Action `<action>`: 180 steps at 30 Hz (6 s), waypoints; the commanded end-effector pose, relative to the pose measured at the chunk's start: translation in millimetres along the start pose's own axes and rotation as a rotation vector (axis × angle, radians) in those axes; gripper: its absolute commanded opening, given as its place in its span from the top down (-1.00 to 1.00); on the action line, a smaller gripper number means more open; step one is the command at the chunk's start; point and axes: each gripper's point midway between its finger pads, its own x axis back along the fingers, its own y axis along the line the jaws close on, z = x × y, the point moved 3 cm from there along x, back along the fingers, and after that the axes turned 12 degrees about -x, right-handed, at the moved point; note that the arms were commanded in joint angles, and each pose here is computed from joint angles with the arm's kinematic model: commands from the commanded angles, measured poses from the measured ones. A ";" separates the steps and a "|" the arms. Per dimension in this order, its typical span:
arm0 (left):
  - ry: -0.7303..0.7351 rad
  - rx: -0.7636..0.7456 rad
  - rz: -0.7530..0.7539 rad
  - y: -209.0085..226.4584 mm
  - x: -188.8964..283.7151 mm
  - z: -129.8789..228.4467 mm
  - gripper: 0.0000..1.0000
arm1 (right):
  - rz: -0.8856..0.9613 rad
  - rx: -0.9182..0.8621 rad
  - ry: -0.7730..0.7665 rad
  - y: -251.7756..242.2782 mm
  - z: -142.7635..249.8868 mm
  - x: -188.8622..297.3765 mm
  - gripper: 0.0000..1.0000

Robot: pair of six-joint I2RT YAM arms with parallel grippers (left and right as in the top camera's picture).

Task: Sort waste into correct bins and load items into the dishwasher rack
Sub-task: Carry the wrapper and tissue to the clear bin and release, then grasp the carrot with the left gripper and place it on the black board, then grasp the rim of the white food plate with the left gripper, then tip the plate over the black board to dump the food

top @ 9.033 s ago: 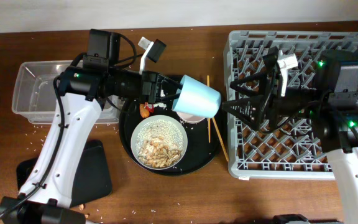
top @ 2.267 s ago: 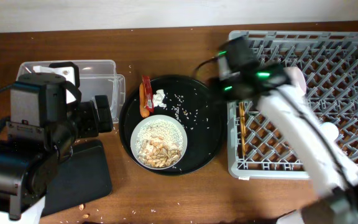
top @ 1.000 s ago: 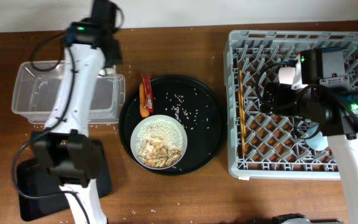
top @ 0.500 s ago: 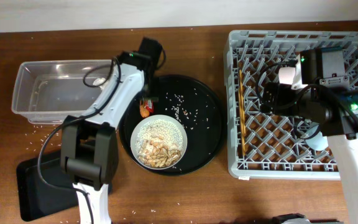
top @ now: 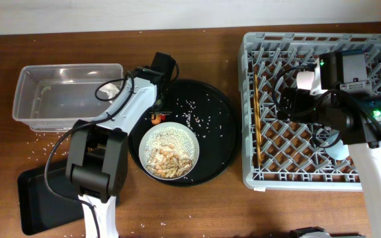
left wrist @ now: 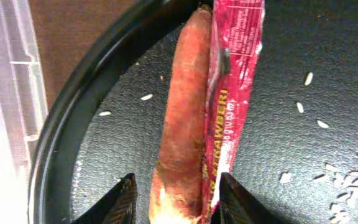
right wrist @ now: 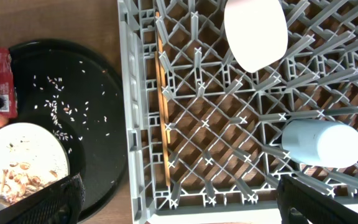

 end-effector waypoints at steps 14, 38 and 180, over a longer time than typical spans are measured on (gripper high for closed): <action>-0.382 0.098 -0.082 71.7 178.0 -47.8 1.00 | 0.017 -0.006 -0.009 -3.9 -1.5 0.2 -0.97; 0.147 -0.042 -0.126 -1.6 -42.6 18.9 0.42 | 0.017 -0.006 -0.009 -3.9 -1.4 0.2 -0.96; -0.849 0.178 0.734 135.3 226.1 205.3 1.00 | 0.017 -0.006 -0.009 -3.9 -1.4 0.2 -0.96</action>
